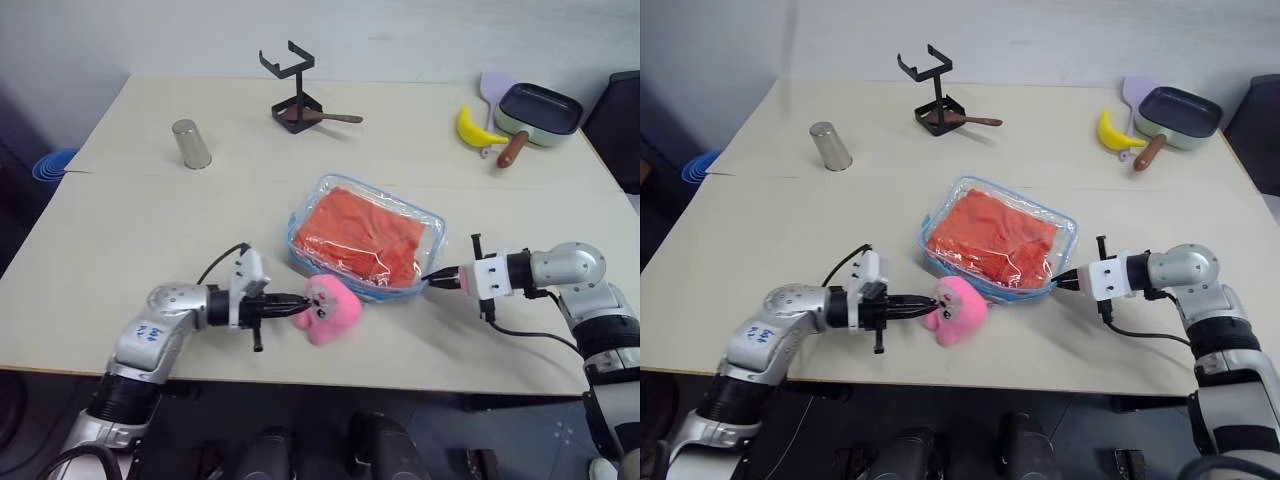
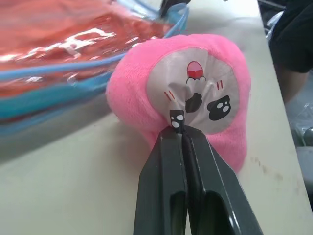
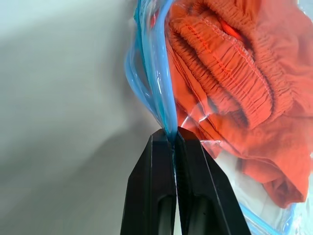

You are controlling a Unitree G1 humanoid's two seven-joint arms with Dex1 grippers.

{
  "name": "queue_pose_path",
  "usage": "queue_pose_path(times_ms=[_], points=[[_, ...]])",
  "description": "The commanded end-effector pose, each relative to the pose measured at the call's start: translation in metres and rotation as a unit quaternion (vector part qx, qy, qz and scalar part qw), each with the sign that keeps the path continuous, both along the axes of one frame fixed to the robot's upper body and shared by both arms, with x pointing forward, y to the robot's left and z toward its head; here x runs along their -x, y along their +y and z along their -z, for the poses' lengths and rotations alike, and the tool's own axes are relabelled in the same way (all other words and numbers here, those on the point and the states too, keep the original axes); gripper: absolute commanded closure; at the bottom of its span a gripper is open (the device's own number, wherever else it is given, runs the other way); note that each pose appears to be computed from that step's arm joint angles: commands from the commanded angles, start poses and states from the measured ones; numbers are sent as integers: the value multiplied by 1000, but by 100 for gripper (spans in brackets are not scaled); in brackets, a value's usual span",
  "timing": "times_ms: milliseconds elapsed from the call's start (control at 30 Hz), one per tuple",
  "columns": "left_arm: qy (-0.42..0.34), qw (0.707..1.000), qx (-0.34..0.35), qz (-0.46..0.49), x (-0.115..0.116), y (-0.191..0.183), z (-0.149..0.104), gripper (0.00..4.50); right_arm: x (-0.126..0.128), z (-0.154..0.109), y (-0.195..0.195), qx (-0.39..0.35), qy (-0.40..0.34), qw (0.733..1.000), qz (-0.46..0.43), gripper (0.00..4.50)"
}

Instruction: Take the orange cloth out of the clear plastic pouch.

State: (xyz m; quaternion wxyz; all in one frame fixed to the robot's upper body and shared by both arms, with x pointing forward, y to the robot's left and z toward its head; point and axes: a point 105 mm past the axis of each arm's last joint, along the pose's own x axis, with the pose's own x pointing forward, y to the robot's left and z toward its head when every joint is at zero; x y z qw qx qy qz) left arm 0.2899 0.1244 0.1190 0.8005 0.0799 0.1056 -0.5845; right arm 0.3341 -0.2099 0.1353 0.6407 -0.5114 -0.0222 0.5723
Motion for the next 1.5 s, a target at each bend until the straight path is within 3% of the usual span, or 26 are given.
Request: queue_pose_path(times_ms=[33,267,533,567,733,900,1033,1267,1500], points=[[-15,999,9,-43,-6,25,-10,450,4,-14,-14,7,-12,1000,-13,447],[-14,991,12,-135,-9,83,-15,450,4,-16,-29,15,12,1000,-2,447],[-63,982,11,-177,-13,99,-24,450,-3,-13,-19,-38,5,999,17,447],[-67,981,14,-180,-13,97,-26,428,-3,-13,-20,-53,12,998,25,449],[-117,983,-4,-144,-12,87,-45,310,13,-10,-28,-93,36,994,40,316],[-223,962,-160,1,-2,79,-60,160,45,-27,-41,-160,66,981,83,146],[-278,946,-152,71,-11,47,-79,159,79,-25,-39,-165,132,970,119,7],[-302,923,-160,178,-39,-36,-43,159,113,-5,10,-205,200,951,119,2],[-306,916,-182,185,-62,-66,-21,159,118,-2,30,-238,191,943,136,2]])
